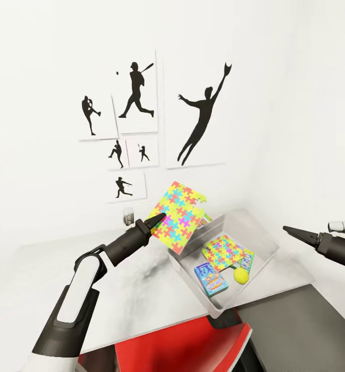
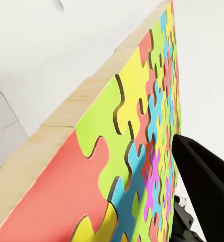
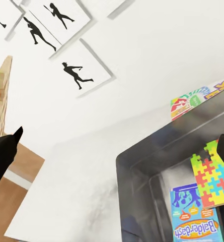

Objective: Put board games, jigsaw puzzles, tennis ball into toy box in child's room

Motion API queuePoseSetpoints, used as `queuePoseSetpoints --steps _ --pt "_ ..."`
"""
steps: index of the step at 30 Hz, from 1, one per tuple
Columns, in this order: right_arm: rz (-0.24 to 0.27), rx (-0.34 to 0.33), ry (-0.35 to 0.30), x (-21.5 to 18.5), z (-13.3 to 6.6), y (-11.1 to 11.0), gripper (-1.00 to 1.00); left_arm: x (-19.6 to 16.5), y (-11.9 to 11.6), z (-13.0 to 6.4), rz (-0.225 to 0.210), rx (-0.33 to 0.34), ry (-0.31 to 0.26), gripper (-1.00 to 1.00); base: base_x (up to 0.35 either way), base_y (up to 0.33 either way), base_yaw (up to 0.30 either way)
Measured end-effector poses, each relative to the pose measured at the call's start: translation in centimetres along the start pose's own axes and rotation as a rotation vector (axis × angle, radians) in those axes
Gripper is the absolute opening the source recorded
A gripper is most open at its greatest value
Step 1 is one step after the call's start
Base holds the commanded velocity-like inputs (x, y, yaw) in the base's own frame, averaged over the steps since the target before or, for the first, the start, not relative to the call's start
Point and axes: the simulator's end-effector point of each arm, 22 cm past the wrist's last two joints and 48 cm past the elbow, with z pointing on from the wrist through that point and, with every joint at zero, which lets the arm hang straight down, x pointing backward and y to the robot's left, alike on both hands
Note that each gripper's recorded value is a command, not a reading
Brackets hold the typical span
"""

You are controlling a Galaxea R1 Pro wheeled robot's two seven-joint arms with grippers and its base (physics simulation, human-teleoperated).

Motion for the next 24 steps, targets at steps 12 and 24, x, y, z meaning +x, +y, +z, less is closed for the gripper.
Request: queuePoseSetpoints --steps 12,24 --pt "0.002 -0.001 0.000 0.05 0.04 0.00 1.00 -0.02 -0.02 -0.02 -0.001 0.001 0.000 -1.00 0.000 0.136 -0.004" --pt "0.002 -0.001 0.000 0.05 0.05 0.01 1.00 -0.16 -0.19 -0.07 0.001 0.005 -0.004 -1.00 0.000 0.263 0.000"
